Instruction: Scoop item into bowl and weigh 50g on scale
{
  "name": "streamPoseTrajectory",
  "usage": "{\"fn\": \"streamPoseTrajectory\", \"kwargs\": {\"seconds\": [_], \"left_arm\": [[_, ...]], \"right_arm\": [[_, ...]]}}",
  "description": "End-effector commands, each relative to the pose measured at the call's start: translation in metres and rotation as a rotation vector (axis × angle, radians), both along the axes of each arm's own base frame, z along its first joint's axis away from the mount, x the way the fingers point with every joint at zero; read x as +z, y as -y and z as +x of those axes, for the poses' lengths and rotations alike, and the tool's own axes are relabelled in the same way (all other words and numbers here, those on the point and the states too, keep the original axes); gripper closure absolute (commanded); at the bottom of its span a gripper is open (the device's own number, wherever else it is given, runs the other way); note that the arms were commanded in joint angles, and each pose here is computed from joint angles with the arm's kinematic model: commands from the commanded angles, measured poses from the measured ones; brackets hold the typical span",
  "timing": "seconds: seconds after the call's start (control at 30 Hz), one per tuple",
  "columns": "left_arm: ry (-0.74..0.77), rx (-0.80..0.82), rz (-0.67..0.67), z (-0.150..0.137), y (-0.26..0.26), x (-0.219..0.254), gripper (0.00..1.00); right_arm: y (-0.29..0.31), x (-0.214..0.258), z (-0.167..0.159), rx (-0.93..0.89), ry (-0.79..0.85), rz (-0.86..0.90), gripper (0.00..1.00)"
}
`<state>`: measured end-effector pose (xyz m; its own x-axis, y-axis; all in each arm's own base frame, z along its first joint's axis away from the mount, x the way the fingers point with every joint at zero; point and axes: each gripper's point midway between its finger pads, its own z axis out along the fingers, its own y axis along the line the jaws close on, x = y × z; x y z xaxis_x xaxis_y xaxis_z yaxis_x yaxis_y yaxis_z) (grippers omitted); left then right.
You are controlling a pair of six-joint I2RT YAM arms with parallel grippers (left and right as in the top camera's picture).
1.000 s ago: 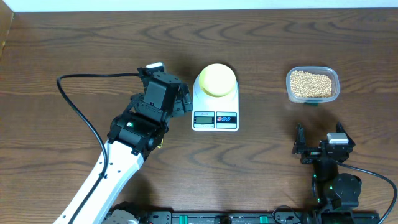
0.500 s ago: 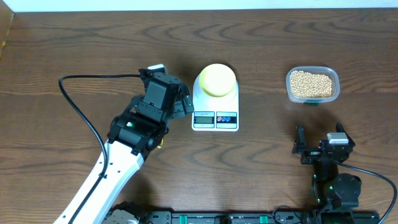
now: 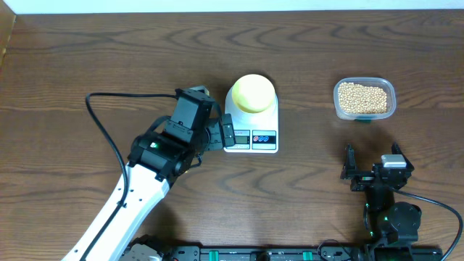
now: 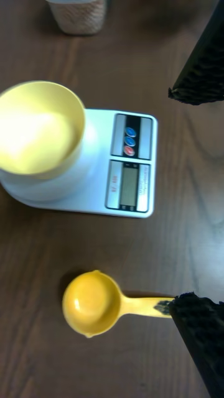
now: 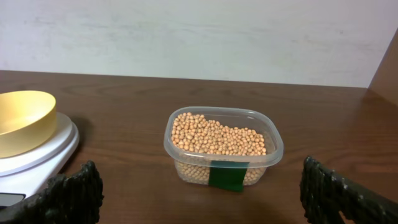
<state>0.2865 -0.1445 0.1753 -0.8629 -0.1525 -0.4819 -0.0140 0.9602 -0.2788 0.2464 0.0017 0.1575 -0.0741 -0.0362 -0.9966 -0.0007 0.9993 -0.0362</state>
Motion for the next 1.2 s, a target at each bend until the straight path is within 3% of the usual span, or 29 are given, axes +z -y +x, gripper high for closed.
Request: {"fn": "streamPoseTrajectory", "kwargs": {"seconds": [0.0, 0.13, 0.57, 1.17], "left_arm": [[-0.076, -0.029, 0.012, -0.011, 0.006, -0.017, 0.01], [-0.144, -0.057, 0.041, -0.018, 0.013, -0.034, 0.01], [-0.239, -0.055, 0.061, 0.009, 0.051, -0.106, 0.01], [-0.254, -0.037, 0.111, 0.027, 0.054, -0.150, 0.01]], "right_arm": [[0.001, -0.001, 0.000, -0.004, 0.000, -0.008, 0.01], [0.001, -0.001, 0.000, -0.004, 0.000, -0.008, 0.01], [0.001, -0.001, 0.000, -0.004, 0.000, -0.008, 0.01], [0.001, -0.001, 0.000, -0.004, 0.000, -0.008, 0.01]]}}
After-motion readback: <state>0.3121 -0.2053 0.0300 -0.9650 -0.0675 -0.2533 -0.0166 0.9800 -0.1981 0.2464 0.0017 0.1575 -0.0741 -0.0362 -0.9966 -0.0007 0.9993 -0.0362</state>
